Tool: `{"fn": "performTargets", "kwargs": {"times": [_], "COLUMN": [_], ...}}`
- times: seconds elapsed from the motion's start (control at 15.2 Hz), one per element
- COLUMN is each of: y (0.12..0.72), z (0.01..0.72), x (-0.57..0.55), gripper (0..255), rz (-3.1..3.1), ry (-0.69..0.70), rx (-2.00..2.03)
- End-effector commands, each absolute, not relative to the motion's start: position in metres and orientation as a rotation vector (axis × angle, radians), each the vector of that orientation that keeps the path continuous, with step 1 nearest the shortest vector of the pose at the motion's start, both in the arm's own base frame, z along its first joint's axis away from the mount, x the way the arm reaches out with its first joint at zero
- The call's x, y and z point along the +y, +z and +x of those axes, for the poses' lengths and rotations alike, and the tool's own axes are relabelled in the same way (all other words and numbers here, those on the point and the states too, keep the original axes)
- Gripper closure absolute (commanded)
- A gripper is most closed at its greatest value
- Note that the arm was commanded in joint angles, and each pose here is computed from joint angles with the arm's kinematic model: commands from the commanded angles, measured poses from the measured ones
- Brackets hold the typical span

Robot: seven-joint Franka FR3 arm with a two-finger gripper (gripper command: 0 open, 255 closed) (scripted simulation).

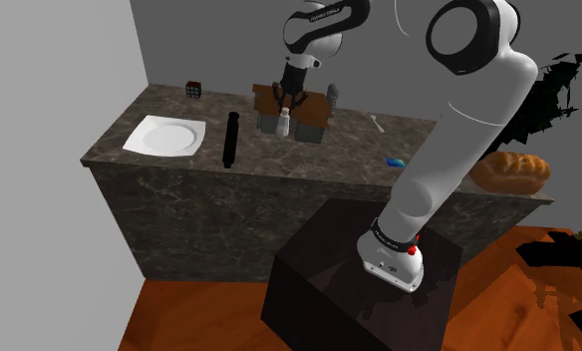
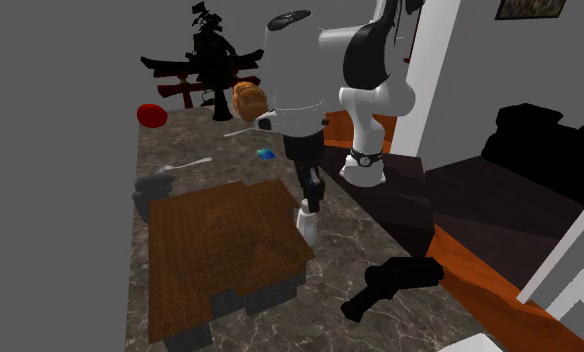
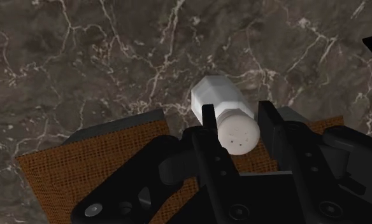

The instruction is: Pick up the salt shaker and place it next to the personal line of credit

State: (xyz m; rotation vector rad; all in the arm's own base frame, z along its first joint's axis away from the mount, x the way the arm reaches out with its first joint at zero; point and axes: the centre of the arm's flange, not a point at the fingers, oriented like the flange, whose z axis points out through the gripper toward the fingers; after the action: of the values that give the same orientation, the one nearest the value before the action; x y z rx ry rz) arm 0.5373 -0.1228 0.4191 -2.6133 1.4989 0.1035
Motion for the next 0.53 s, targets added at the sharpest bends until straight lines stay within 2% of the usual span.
{"fn": "performTargets", "kwargs": {"times": [0.0,0.46], "y": [0.43,0.467], "z": [0.538,0.538], "x": [-0.123,-0.123], "gripper": [255,255], "rz": [-2.613,-2.613], "ry": [0.104,0.104], "rx": [1.499,1.499]}}
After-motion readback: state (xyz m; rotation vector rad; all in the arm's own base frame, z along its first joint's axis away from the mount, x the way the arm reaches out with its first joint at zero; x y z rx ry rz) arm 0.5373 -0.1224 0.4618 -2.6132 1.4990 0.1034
